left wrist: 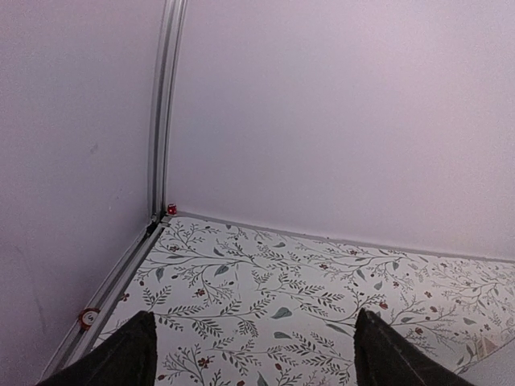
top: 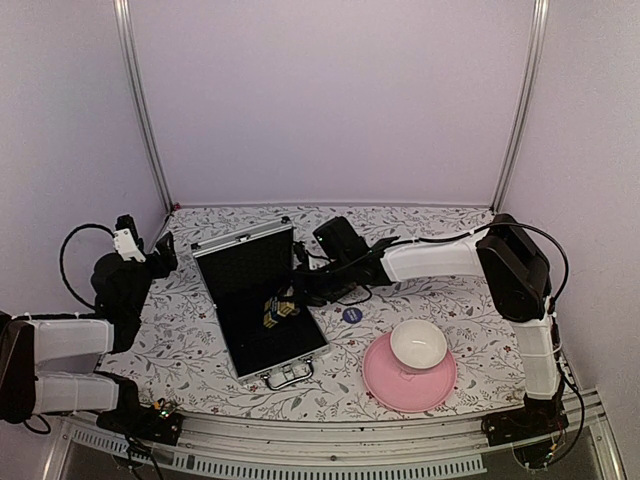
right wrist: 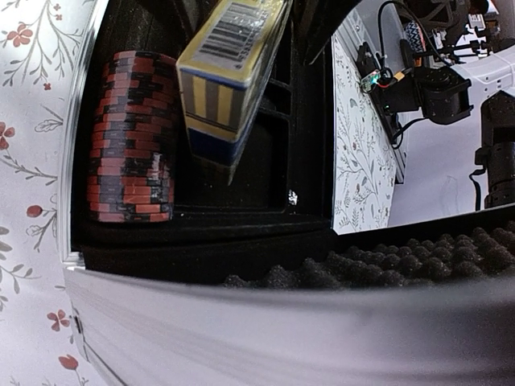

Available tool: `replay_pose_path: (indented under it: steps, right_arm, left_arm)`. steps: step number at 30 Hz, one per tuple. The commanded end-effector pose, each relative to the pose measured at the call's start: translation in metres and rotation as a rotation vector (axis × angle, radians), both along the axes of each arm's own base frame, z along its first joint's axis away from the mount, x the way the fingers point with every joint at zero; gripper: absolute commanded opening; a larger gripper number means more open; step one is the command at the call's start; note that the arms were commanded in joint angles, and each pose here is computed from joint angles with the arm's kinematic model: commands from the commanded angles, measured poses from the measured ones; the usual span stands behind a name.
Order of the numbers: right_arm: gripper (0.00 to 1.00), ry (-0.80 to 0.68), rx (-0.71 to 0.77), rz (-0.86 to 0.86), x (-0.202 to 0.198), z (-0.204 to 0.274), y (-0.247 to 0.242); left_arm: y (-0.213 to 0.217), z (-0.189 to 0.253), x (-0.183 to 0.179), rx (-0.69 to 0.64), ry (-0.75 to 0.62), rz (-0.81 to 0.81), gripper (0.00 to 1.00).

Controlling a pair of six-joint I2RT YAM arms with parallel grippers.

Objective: Pack up texas hold em set

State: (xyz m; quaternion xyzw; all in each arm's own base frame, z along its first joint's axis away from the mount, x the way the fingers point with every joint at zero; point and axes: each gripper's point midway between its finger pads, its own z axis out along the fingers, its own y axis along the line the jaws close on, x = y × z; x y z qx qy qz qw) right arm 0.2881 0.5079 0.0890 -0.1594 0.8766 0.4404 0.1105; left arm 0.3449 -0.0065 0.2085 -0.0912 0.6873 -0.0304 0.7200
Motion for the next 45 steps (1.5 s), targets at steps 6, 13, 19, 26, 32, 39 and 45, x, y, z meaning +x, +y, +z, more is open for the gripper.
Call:
replay_pose_path:
  steps: [6, 13, 19, 26, 32, 39, 45]
  right_arm:
    - [0.45, -0.062, 0.041, 0.002, 0.004, 0.020, 0.014]
    - [0.45, -0.086, 0.015, -0.041, 0.011, 0.017, 0.009]
    - [0.32, -0.101, -0.014, -0.068, 0.016, 0.007, 0.006]
    - [0.24, -0.120, -0.029, -0.080, 0.022, 0.000, 0.006]
    - [0.20, -0.121, -0.008, -0.091, 0.025, 0.003, 0.011]
    - [0.08, -0.098, 0.036, -0.116, 0.026, 0.010, 0.014]
    - [0.06, -0.085, 0.076, -0.185, 0.029, 0.019, 0.008]
  left_arm:
    - [0.002, 0.005, 0.002, 0.020, -0.015, 0.009, 0.84]
    - [0.001, 0.004, 0.004, 0.020, -0.009, 0.008, 0.85]
    - [0.002, 0.004, 0.005, 0.022, -0.004, 0.009, 0.85]
    - [0.001, 0.004, 0.007, 0.024, -0.001, 0.006, 0.85]
    - [0.000, 0.004, 0.008, 0.025, 0.002, 0.005, 0.85]
    - [0.001, 0.003, 0.008, 0.024, 0.004, 0.006, 0.85]
    - [0.000, 0.004, 0.008, 0.024, 0.003, 0.005, 0.85]
